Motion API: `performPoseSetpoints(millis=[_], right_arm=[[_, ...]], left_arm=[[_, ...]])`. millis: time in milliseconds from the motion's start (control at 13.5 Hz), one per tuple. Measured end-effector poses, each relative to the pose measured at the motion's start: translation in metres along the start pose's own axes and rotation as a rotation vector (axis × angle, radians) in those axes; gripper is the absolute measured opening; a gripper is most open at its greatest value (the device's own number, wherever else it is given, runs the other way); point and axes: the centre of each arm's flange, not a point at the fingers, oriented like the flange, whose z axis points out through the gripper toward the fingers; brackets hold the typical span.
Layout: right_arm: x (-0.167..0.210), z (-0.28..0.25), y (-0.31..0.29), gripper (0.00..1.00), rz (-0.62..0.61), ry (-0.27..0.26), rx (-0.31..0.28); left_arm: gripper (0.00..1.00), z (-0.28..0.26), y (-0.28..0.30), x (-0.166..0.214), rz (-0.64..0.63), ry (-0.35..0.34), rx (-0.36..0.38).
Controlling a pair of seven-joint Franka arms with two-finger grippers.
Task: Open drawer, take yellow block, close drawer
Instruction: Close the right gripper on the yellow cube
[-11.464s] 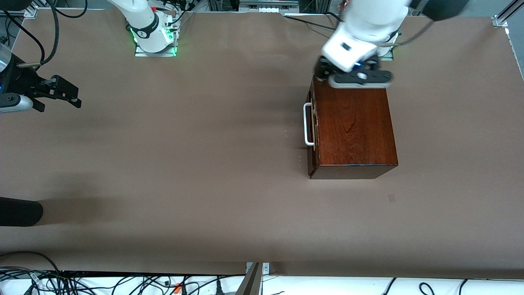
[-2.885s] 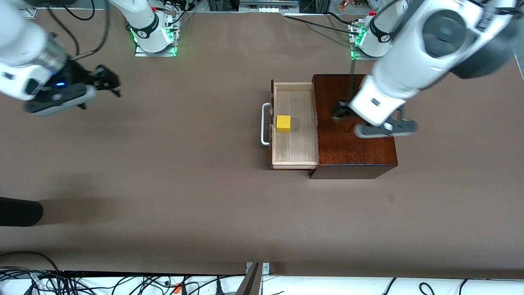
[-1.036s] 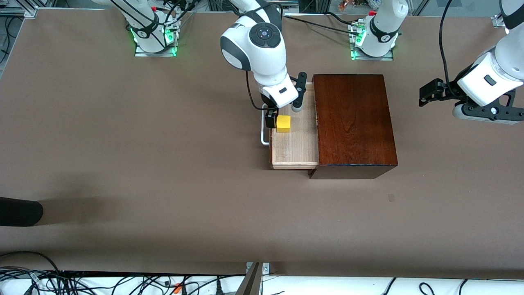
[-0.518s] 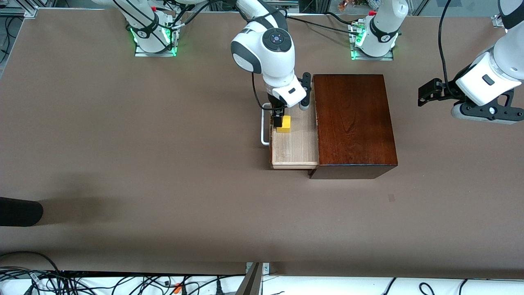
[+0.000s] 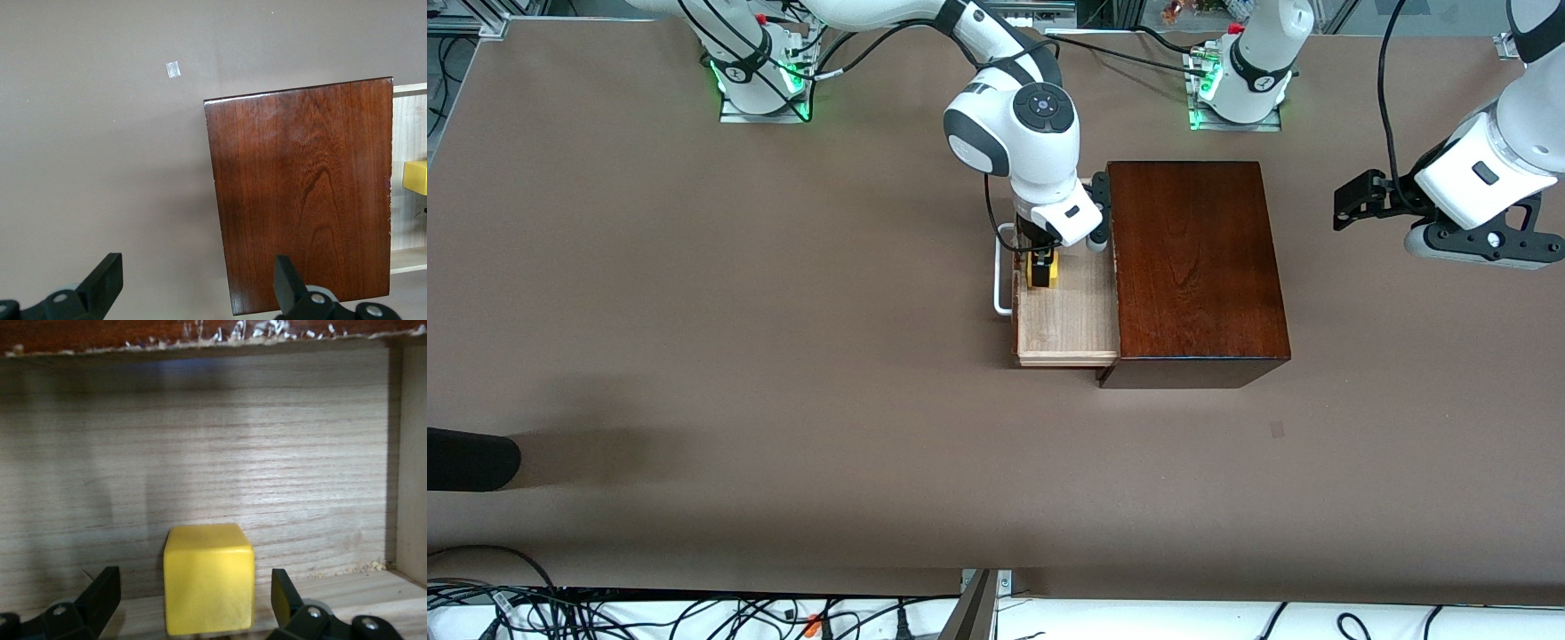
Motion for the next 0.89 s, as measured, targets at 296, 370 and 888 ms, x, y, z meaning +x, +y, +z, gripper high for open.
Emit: performPoseSetpoints(millis=[296, 370, 888], right_arm=[[-0.0004, 0.0003, 0.0007, 0.89, -0.012, -0.009, -0.015], [-0.0004, 0.0007, 0.0007, 0.82, -0.016, -0.012, -0.019], [-0.0001, 0.0061, -0.0006, 0.56, -0.023, -0.02, -0.019]], left_arm=[[1.0, 0.0, 0.0, 0.0, 0.0, 0.0, 0.0], [1.0, 0.0, 0.0, 0.0, 0.0, 0.0, 0.0], [1.0, -0.0006, 0.0, -0.0003, 0.0, 0.001, 0.0]])
